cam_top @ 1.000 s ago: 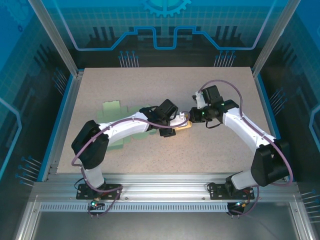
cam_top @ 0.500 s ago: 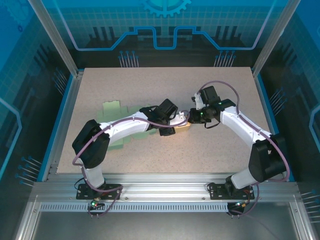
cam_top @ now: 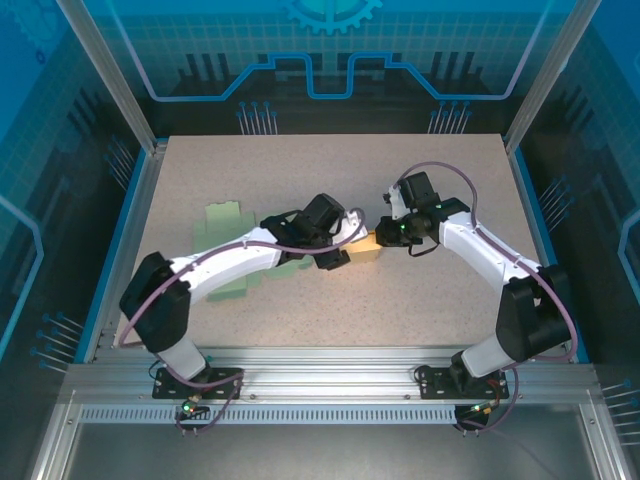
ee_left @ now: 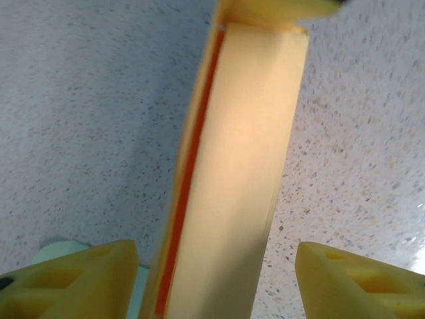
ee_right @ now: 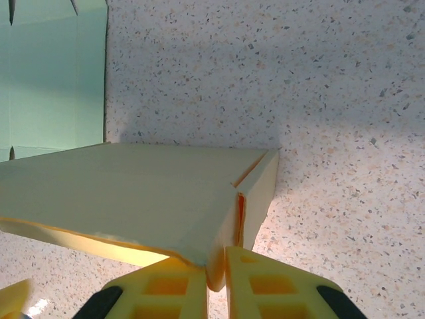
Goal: Fold the paper box
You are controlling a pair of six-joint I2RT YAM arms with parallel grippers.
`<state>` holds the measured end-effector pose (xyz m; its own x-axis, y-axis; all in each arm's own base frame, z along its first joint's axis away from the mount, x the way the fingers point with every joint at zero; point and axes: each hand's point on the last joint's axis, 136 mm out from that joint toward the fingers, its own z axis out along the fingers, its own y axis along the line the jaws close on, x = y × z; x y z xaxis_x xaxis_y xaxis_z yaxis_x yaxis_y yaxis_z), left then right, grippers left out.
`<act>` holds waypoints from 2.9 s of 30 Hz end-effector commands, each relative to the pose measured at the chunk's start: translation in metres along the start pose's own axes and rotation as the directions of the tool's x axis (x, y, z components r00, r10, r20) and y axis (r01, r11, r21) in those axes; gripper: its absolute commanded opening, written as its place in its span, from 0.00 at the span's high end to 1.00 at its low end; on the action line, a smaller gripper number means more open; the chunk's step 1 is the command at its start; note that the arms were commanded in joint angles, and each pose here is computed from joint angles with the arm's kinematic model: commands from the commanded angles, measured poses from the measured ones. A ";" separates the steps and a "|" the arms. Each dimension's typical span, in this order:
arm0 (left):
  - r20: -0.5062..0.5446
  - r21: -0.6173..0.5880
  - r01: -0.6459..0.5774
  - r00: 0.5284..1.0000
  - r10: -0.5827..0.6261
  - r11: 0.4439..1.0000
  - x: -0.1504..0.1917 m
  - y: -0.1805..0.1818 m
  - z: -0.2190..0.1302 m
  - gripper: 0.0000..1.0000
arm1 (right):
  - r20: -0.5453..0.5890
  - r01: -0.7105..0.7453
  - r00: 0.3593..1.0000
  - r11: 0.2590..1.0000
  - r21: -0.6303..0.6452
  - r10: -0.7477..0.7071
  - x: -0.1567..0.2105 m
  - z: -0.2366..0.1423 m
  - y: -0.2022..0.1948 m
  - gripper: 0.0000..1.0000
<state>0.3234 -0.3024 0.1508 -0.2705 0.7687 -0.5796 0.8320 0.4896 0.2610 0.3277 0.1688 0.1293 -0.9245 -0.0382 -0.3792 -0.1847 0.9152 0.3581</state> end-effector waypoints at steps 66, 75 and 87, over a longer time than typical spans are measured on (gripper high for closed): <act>-0.073 0.063 0.620 0.785 -0.616 0.782 0.030 0.065 -0.006 0.53 | -0.069 0.014 0.998 0.999 0.035 -0.011 -0.003 0.012 0.004 0.84; -0.056 -0.004 0.502 0.863 -0.501 0.865 0.040 0.085 -0.014 0.51 | -0.065 0.018 0.998 0.999 0.028 -0.016 -0.004 0.009 0.006 0.84; -0.115 0.103 0.470 0.881 -0.459 0.877 0.048 0.072 0.006 0.52 | -0.058 0.018 0.998 1.000 0.017 -0.017 -0.005 0.005 0.009 0.84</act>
<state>0.3786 -0.2270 0.1422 -0.6773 0.4732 -0.5633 0.6194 0.7800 -0.0894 0.3368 0.1732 0.1215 -0.9397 -0.0557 -0.3375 -0.1728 0.9287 0.3280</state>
